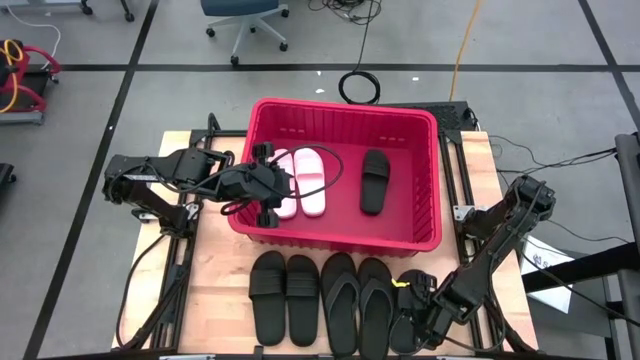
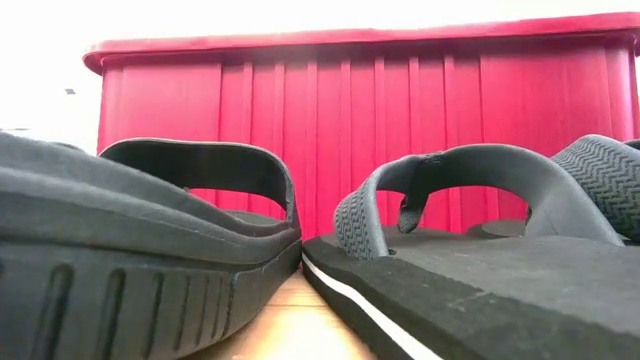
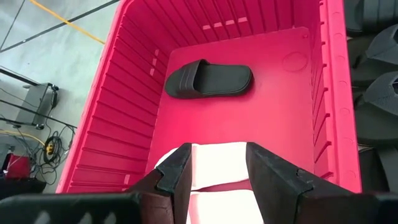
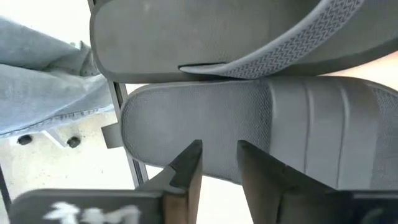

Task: Pick and place slides into bin
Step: Put the right black slide into the bin

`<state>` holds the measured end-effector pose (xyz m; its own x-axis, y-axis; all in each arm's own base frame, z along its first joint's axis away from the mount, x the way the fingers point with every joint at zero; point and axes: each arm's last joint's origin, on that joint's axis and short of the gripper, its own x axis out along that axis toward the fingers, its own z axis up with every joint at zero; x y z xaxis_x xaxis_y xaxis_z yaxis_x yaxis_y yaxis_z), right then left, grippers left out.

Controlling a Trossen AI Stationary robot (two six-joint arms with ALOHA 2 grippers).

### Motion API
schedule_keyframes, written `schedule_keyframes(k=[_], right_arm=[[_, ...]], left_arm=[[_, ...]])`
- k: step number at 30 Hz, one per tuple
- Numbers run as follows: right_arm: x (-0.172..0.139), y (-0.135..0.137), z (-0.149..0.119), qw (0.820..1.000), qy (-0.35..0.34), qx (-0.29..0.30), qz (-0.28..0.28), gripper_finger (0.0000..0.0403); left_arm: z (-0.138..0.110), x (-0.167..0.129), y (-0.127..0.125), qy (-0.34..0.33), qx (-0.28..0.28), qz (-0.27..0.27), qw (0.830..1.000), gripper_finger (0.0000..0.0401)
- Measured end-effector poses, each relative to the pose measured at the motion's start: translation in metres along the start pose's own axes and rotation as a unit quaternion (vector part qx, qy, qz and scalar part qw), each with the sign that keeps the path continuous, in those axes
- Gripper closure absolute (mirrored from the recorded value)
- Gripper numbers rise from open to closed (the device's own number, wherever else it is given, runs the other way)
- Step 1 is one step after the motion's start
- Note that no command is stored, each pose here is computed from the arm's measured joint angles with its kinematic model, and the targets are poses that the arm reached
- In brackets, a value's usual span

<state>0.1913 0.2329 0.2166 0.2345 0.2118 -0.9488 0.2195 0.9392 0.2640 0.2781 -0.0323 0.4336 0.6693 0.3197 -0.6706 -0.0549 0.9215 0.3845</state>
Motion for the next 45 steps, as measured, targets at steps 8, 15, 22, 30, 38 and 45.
schedule_keyframes(k=[8,15,22,30,38,45], right_arm=[[0.000,0.003,-0.001,0.999,0.032,0.003,0.027,0.0250],[-0.001,0.011,0.004,0.998,0.003,0.025,0.065,0.0248],[-0.009,0.014,0.005,0.994,0.010,0.020,0.105,0.0269],[-0.048,0.011,-0.007,0.986,0.014,0.046,0.159,0.0296],[-0.055,0.005,-0.010,0.986,0.019,0.073,0.148,0.0314],[-0.041,0.010,-0.009,0.989,0.021,0.050,0.135,0.0314]], left_arm=[[0.000,0.000,0.000,0.000,0.000,0.000,1.000,0.0254],[0.000,0.000,0.000,0.000,0.000,0.000,1.000,0.0254],[0.000,0.000,0.000,0.000,0.005,0.000,1.000,0.0254],[0.000,0.000,0.000,0.000,0.008,0.000,1.000,0.0254],[0.000,0.000,0.000,-0.001,0.008,-0.008,1.000,0.0254],[0.000,0.000,-0.001,-0.001,0.008,-0.010,1.000,0.0254]])
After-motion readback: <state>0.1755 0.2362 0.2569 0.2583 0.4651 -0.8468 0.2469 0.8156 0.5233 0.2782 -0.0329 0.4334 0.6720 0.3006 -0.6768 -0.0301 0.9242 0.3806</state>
